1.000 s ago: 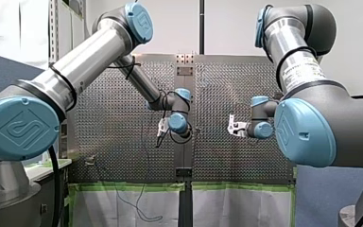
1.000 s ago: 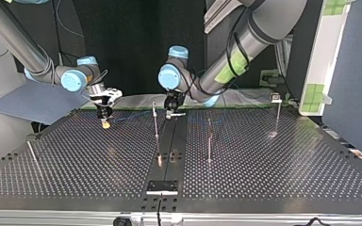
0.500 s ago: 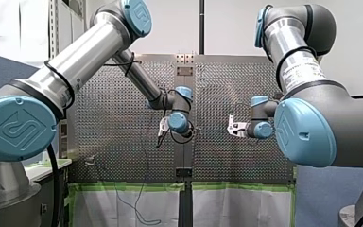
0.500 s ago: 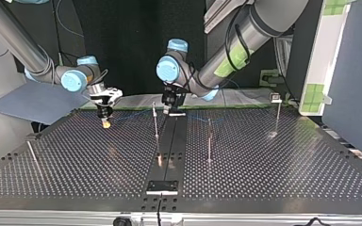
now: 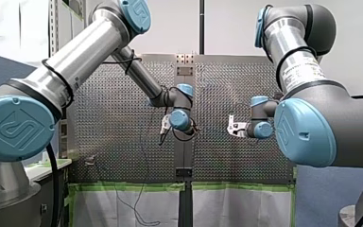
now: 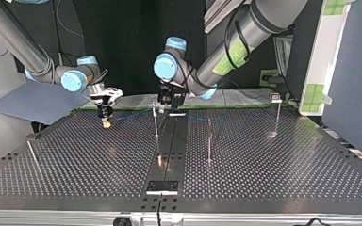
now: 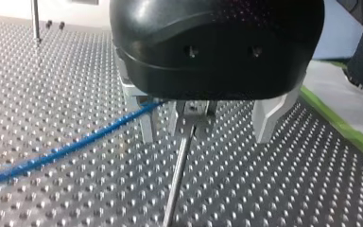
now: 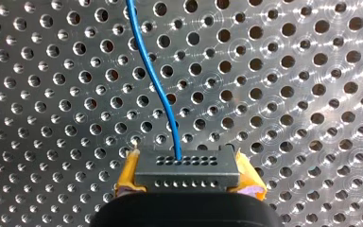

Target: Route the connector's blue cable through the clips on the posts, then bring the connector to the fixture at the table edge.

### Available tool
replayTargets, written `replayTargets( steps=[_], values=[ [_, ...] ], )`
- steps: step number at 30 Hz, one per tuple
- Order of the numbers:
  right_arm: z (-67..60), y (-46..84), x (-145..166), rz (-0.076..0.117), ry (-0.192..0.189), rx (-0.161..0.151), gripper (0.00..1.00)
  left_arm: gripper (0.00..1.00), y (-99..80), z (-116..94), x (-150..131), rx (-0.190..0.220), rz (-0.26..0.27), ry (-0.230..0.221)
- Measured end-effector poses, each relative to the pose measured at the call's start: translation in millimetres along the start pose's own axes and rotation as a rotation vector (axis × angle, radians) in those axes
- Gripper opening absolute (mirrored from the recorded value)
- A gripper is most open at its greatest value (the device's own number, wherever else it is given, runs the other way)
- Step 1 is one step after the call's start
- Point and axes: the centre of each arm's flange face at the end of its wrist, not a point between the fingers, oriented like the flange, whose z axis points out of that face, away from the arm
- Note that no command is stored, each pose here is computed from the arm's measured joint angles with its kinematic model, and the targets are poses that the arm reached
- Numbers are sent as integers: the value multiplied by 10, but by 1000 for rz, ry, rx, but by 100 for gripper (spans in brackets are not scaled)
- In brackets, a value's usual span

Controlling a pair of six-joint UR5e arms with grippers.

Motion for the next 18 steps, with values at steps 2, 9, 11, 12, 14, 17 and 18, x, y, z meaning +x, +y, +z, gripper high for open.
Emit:
replayTargets(
  steps=[2, 9, 11, 12, 14, 17, 18],
  values=[
    [0, 0, -1, 0, 0, 0, 0, 100, -29, -18, 2, 8, 3, 2],
    [-2, 0, -5, 1, -3, 0, 0, 100, -129, -106, 25, 26, 14, 15],
    [-3, -1, -6, 1, -3, 0, 0, 100, -149, -125, 35, 28, 16, 17],
    [-3, -2, -5, 1, -3, 0, 0, 100, -162, -136, 39, 30, 18, 18],
    [-4, -4, -7, 1, -4, 1, 0, 100, -181, -151, 42, 31, 19, 18],
    [-4, -5, -9, 1, -4, 1, 0, 100, -205, -169, 41, 30, 21, 18],
    [-5, -5, -8, 1, -4, 0, 0, 100, -213, -174, 40, 31, 21, 17]
  ],
)
